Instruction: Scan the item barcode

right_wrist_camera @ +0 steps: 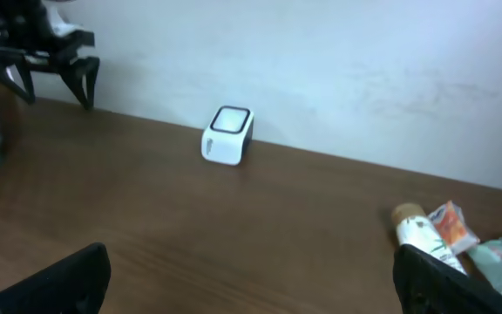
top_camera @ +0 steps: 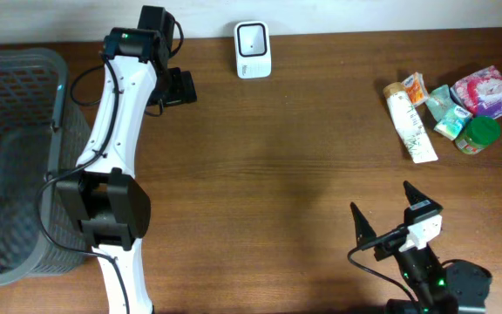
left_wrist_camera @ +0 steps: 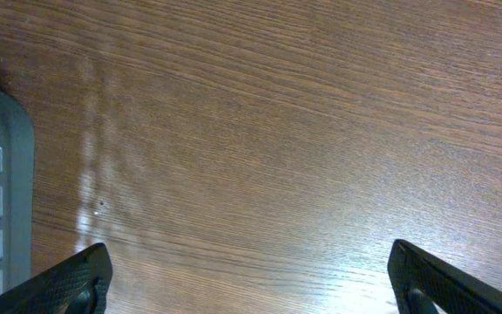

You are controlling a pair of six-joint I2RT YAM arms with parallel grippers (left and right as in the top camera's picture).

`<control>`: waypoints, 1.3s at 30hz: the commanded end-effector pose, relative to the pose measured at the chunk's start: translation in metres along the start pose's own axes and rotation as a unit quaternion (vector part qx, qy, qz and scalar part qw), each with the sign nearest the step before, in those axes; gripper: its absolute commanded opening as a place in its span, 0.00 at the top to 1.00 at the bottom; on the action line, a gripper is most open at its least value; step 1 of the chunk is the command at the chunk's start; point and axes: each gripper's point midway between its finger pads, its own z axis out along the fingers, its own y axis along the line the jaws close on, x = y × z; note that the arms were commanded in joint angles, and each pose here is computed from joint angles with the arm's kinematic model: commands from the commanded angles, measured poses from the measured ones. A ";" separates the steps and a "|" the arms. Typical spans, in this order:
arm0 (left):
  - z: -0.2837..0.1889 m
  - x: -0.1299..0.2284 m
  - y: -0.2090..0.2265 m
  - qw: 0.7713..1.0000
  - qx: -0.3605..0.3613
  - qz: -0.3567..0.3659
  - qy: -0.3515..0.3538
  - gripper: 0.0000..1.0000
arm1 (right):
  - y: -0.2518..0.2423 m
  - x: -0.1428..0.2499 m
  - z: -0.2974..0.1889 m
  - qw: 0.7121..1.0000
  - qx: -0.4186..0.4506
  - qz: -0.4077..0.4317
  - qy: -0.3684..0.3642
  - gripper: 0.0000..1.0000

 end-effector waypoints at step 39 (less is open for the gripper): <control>-0.003 0.000 0.000 1.000 0.002 -0.007 -0.002 0.01 | -0.057 0.073 0.017 0.984 0.173 0.041 0.004 0.01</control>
